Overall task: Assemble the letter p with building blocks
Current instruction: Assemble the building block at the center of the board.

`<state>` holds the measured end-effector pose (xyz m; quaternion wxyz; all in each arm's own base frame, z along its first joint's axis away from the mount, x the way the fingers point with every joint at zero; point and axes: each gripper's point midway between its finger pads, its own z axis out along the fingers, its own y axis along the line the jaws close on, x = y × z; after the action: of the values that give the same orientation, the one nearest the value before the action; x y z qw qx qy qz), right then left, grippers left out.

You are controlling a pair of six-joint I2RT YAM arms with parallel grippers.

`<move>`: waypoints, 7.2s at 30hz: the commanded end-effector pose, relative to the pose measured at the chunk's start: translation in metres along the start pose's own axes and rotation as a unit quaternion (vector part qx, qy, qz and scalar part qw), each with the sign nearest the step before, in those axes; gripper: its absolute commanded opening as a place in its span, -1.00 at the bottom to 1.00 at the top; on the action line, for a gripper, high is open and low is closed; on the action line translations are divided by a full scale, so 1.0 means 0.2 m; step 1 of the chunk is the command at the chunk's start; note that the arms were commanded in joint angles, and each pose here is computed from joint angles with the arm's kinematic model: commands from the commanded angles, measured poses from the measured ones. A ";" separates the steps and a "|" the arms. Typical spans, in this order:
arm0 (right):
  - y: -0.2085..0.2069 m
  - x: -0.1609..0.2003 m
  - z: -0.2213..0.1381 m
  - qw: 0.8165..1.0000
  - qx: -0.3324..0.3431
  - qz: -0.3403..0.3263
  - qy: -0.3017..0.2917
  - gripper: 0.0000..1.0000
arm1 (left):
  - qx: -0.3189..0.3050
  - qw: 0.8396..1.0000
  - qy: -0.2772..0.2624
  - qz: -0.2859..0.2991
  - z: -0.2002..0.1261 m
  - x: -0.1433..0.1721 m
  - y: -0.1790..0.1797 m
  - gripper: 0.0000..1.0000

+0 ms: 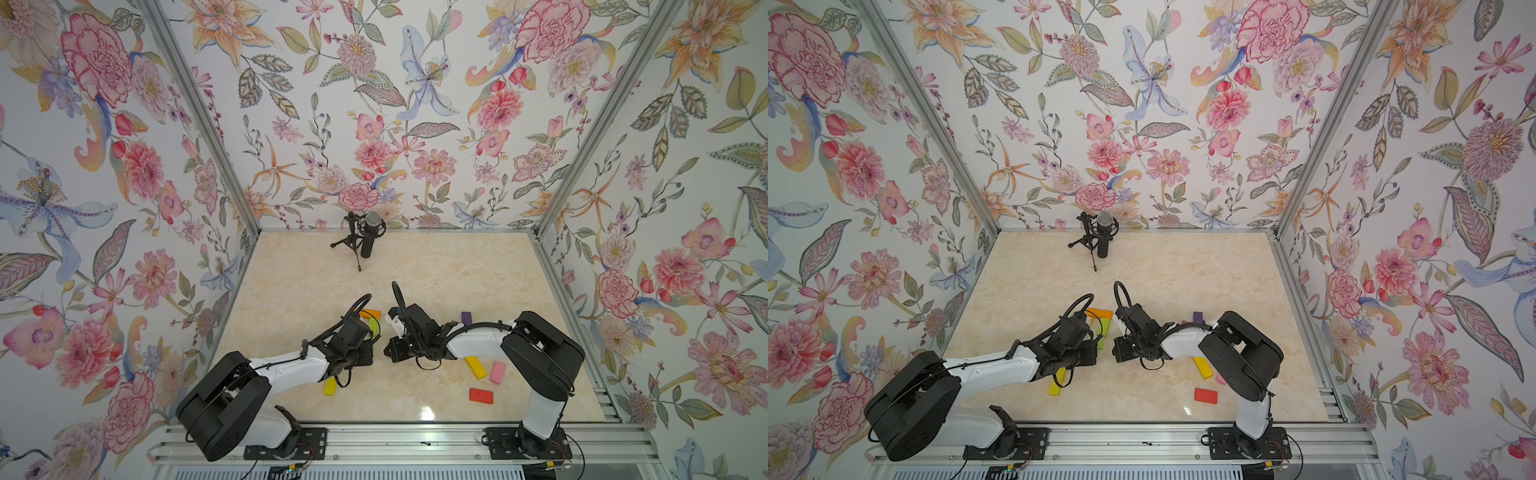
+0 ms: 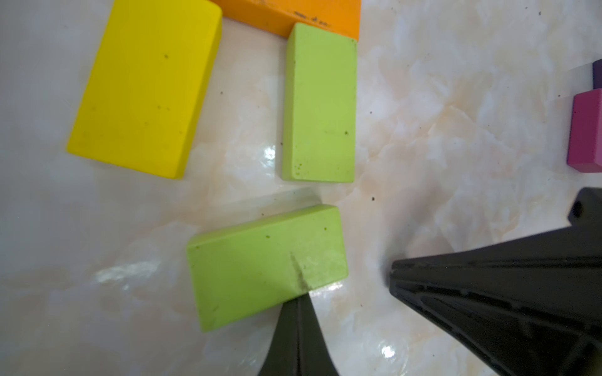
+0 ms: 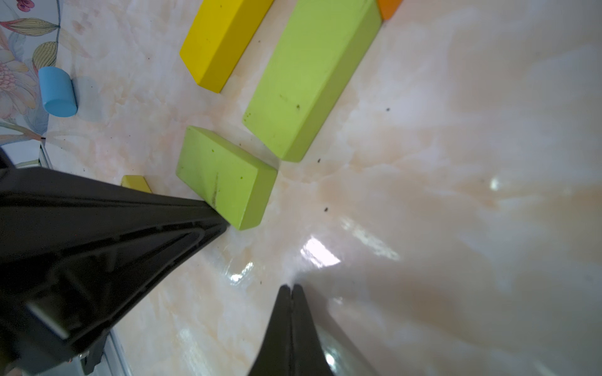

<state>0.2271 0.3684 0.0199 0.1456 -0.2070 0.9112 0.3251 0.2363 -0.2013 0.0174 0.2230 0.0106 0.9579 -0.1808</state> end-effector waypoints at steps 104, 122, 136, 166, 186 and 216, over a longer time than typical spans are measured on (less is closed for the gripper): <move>-0.07 0.03 0.15 0.999 -0.007 0.029 0.015 -0.95 | -0.079 0.997 -0.019 -0.015 -0.05 -0.14 0.22 -0.87; -0.12 0.15 0.10 0.999 0.009 0.034 0.029 -0.96 | -0.095 0.994 -0.055 -0.020 -0.23 -0.21 0.30 -0.86; 0.03 0.13 0.15 0.999 -0.009 0.013 0.035 -0.95 | -0.105 0.992 -0.062 -0.034 -0.28 -0.22 0.42 -0.86; -0.01 0.04 0.20 0.999 -0.008 0.016 0.034 -0.96 | -0.107 0.992 -0.054 -0.042 -0.26 -0.19 0.46 -0.86; 0.17 0.10 0.17 0.998 -0.055 -0.022 0.038 -0.97 | -0.109 0.991 -0.038 -0.071 -0.29 -0.08 0.49 -0.92; 0.48 0.20 0.24 0.979 -0.157 -0.097 0.087 -1.00 | -0.100 0.985 -0.021 -0.141 -0.27 0.22 0.51 -1.00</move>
<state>0.1615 0.4474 0.0207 0.0749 -0.3223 0.8437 0.4226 0.1951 -0.0960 0.0173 0.2297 -0.1396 0.9550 -0.1255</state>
